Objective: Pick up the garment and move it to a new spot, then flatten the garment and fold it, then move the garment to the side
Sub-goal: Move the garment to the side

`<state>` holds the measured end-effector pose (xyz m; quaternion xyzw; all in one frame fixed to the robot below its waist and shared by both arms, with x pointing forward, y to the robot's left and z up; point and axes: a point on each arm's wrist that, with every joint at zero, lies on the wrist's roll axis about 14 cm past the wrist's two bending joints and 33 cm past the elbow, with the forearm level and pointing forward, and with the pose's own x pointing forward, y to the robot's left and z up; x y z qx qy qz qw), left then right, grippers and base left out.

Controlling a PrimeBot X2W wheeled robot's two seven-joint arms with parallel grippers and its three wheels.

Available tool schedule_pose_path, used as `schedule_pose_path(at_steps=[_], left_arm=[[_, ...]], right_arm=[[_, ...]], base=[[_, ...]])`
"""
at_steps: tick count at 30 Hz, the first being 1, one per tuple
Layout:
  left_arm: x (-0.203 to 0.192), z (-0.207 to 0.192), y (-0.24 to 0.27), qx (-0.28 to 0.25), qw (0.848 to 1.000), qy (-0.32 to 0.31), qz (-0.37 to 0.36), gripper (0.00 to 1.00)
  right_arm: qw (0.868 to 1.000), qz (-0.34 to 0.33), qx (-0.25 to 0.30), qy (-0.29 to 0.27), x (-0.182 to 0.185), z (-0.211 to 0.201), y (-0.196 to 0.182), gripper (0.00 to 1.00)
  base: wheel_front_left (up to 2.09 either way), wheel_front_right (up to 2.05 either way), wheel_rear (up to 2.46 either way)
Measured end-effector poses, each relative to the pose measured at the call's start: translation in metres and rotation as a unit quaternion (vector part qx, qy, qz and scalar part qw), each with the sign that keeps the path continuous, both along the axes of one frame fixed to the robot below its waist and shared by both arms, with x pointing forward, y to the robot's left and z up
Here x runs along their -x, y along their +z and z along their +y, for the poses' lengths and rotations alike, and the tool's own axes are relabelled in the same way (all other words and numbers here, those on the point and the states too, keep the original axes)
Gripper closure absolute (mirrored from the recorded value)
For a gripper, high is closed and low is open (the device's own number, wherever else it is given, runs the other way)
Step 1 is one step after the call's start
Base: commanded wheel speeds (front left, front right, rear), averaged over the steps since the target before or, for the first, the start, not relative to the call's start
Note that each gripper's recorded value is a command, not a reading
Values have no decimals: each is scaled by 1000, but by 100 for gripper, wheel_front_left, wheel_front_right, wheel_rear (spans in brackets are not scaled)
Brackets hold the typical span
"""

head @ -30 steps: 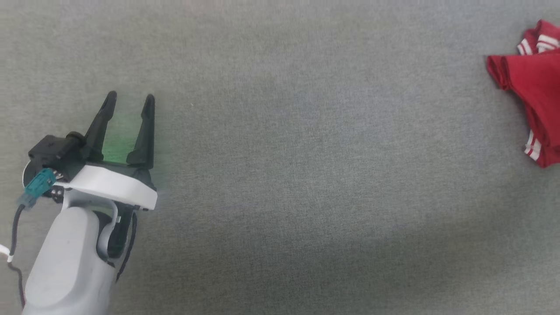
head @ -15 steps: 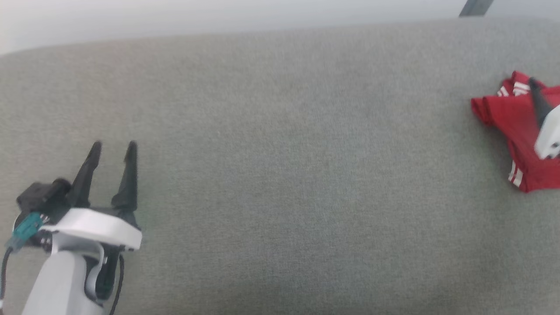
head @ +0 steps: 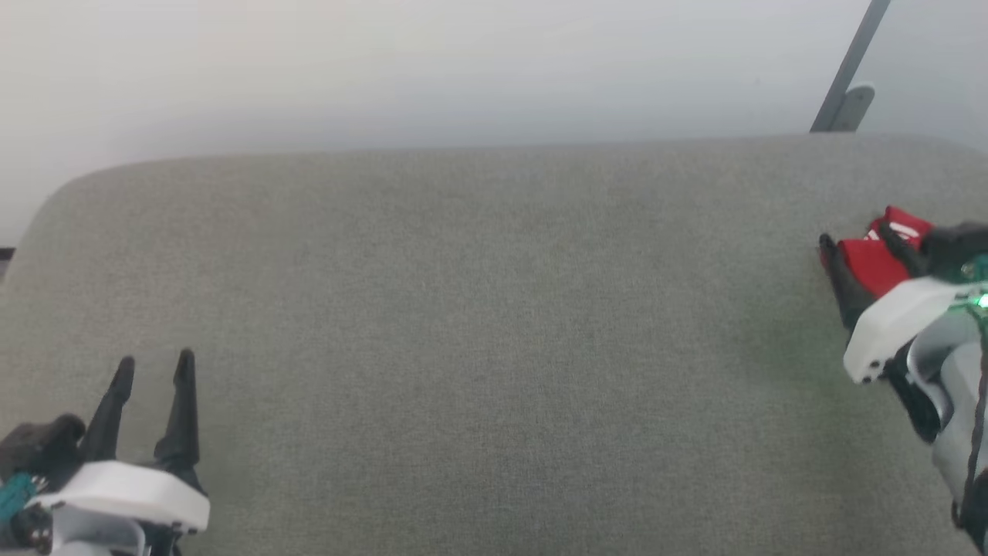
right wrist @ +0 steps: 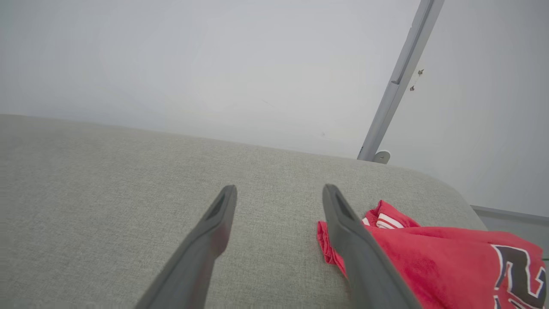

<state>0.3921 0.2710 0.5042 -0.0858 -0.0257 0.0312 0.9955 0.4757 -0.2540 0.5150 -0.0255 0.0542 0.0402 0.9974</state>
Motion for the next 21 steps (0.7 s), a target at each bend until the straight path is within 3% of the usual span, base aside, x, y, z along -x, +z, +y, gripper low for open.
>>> schedule_pose_path(at_steps=[8,21], left_arm=[[31,18,1,-5,1000,26,-2,0],[46,22,-3,-8,999,35,2,0]], right_arm=[[998,-62,-5,10,22,11,22,0],[995,-92,-21,-38,81,8,5,0]], base=[[0,0,0],[0,0,0]])
